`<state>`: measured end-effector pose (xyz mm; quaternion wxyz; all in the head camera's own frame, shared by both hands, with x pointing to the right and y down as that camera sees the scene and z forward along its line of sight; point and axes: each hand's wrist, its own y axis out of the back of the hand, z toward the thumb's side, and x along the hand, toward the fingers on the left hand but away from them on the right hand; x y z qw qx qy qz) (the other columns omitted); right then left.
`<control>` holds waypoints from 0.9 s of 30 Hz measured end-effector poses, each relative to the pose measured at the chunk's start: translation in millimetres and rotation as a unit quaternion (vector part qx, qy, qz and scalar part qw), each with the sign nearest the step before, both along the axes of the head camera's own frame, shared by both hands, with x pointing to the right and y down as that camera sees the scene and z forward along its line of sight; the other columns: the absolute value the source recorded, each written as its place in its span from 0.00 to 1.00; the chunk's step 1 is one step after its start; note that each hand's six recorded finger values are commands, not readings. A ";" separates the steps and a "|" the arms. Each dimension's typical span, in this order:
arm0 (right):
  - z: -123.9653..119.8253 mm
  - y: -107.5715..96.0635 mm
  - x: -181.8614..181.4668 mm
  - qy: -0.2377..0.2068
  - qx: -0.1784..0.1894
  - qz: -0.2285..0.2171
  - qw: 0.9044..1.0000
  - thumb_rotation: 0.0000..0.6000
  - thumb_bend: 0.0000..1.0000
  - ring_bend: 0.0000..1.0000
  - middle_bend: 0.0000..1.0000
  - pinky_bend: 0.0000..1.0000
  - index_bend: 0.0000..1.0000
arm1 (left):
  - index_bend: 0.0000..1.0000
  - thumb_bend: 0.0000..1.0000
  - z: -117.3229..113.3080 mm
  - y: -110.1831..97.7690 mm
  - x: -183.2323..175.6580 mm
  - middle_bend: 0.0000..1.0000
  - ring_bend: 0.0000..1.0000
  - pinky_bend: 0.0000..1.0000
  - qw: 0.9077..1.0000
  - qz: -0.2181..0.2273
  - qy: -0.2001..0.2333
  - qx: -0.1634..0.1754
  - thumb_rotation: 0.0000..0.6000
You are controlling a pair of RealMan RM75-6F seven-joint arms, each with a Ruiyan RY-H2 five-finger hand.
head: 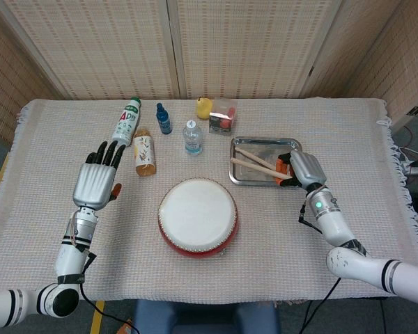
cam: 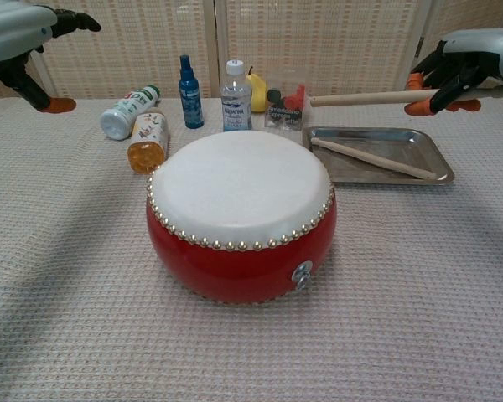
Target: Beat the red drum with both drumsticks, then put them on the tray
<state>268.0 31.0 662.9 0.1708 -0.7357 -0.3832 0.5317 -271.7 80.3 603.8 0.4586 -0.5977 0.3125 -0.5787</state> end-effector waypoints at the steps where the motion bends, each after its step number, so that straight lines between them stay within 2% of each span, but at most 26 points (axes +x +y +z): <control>1: 4.9 -1.2 3.8 0.004 -0.002 0.001 1.000 1.00 0.77 0.75 0.71 0.84 1.00 | 0.00 0.31 0.0 0.7 -1.8 0.00 0.00 0.22 1.000 -0.001 -0.001 0.000 1.00; 9: 43.6 -4.9 23.7 0.029 -0.027 -0.002 0.999 1.00 0.77 0.75 0.71 0.84 1.00 | 0.00 0.31 0.8 4.7 -11.2 0.00 0.00 0.22 1.000 -0.008 -0.002 0.000 1.00; 18: 80.5 -13.0 25.5 0.051 -0.044 -0.029 0.997 1.00 0.77 0.71 0.71 0.84 0.97 | 0.00 0.31 2.9 5.9 -22.4 0.00 0.00 0.22 1.000 -0.022 -0.004 -0.005 1.00; 23: 97.3 -17.1 18.6 0.064 -0.048 -0.048 0.996 1.00 0.65 0.67 0.71 0.80 0.90 | 0.00 0.31 3.1 5.6 -28.7 0.00 0.00 0.22 0.999 -0.031 -0.003 -0.007 1.00; 27: 108.7 -19.9 9.6 0.066 -0.048 -0.056 0.995 1.00 0.50 0.61 0.66 0.74 0.80 | 0.00 0.31 3.4 5.9 -33.9 0.00 0.00 0.22 0.999 -0.036 -0.003 -0.009 1.00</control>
